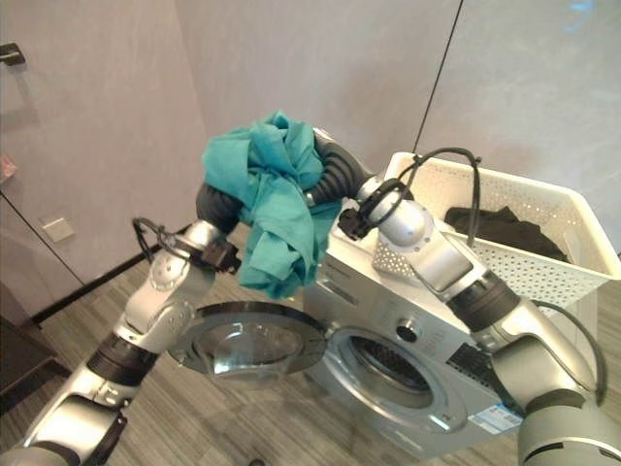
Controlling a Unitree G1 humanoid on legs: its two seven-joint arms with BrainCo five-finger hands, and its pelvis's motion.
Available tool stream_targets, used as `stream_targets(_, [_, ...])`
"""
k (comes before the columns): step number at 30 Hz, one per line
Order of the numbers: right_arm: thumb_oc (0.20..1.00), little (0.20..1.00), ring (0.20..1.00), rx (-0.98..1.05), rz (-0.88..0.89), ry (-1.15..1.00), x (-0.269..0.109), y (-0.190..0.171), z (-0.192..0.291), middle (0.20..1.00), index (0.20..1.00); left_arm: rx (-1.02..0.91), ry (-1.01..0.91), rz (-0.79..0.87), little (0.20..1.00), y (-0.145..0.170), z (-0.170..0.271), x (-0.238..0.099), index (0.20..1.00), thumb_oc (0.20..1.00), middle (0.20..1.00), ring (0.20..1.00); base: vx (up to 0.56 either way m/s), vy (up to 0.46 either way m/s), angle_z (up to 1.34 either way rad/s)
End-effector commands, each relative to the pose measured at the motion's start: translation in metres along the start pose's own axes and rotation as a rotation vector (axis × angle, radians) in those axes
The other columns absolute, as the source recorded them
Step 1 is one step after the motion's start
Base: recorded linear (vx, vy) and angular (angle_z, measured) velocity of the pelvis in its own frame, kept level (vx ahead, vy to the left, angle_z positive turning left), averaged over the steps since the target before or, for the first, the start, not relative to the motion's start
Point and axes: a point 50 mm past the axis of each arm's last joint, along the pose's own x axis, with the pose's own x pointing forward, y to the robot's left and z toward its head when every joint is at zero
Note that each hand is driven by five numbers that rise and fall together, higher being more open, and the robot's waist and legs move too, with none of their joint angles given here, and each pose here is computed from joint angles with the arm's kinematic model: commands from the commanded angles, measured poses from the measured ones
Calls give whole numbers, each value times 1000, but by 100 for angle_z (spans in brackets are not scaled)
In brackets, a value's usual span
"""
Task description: Grab the laundry basket,head to the washer,open it,put in the laundry and shut it.
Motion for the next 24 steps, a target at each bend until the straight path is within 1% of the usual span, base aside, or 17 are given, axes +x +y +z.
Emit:
stream_targets(1, [1000,1000,1000,-114,-354,-357,19,-81,77,1000,1000,-113,158,-124,200,-19,-33,-9,200,200,200,200,0,0,0])
stream_targets(3, [1000,1000,1000,-171,-483,-355,2,-107,76,1000,1000,-216,211,-70,200,-12,-47,-30,200,200,200,200,0,0,0])
stream_targets(5, [1000,1000,1000,-166,-513,-362,-4,-111,76,1000,1000,-238,231,-54,200,-9,-51,-36,200,200,200,200,0,0,0])
stream_targets(6, [1000,1000,1000,-199,-587,-362,-16,-123,76,1000,1000,-279,260,-13,200,-5,-60,-49,200,200,200,200,0,0,0])
stream_targets(8, [1000,1000,1000,-291,-654,-367,-31,-136,81,1000,1000,-294,275,18,200,1,-64,-59,200,200,200,200,-6,46,0])
stream_targets(12, [1000,1000,1000,-362,-752,-360,-55,-149,83,1000,1000,-319,322,68,200,5,-75,-75,200,200,200,200,9,48,-6])
stream_targets(13, [1000,1000,1000,-439,-841,-365,-73,-161,88,1000,1000,-335,348,99,200,7,-81,-85,200,200,200,200,4,38,-10])
stream_targets(14, [1000,1000,1000,-439,-844,-362,-75,-161,87,1000,1000,-334,352,97,200,6,-82,-85,200,200,200,200,-1,83,-11])
stream_targets(15, [1000,1000,1000,-556,-918,-305,-94,-173,87,1000,1000,-338,372,133,200,11,-86,-94,200,200,200,200,-5,49,-18])
stream_targets(16, [1000,1000,1000,-558,-921,-302,-96,-173,86,1000,1000,-337,375,130,200,10,-87,-94,200,200,200,200,9,73,-19])
stream_targets(17, [1000,1000,1000,-641,-972,-260,-109,-183,88,1000,1000,-340,377,147,200,12,-88,-98,200,200,200,200,-36,75,-31])
stream_targets(18, [1000,1000,1000,-739,-1062,-146,-141,-195,80,1000,1000,-354,405,181,200,14,-95,-109,200,200,200,200,-53,99,-30])
stream_targets(19, [1000,1000,1000,-780,-1094,-77,-159,-200,76,1000,1000,-358,411,204,200,17,-97,-114,200,200,200,200,-110,113,-58])
stream_targets(21, [1000,1000,1000,-926,-1239,272,-236,-218,55,1000,1000,-363,445,282,200,28,-101,-135,200,200,200,200,-76,79,-60])
stream_targets(22, [1000,1000,1000,-948,-1258,364,-257,-219,49,1000,1000,-356,472,280,200,29,-103,-140,200,200,200,200,-39,26,-48])
stream_targets(23, [1000,1000,1000,-952,-1260,371,-261,-220,50,1000,1000,-356,479,273,200,28,-104,-140,200,200,200,200,-52,9,-65])
stream_targets(24, [1000,1000,1000,-953,-1324,540,-298,-218,37,1000,1000,-353,501,298,200,31,-107,-147,200,200,200,200,-16,24,-72])
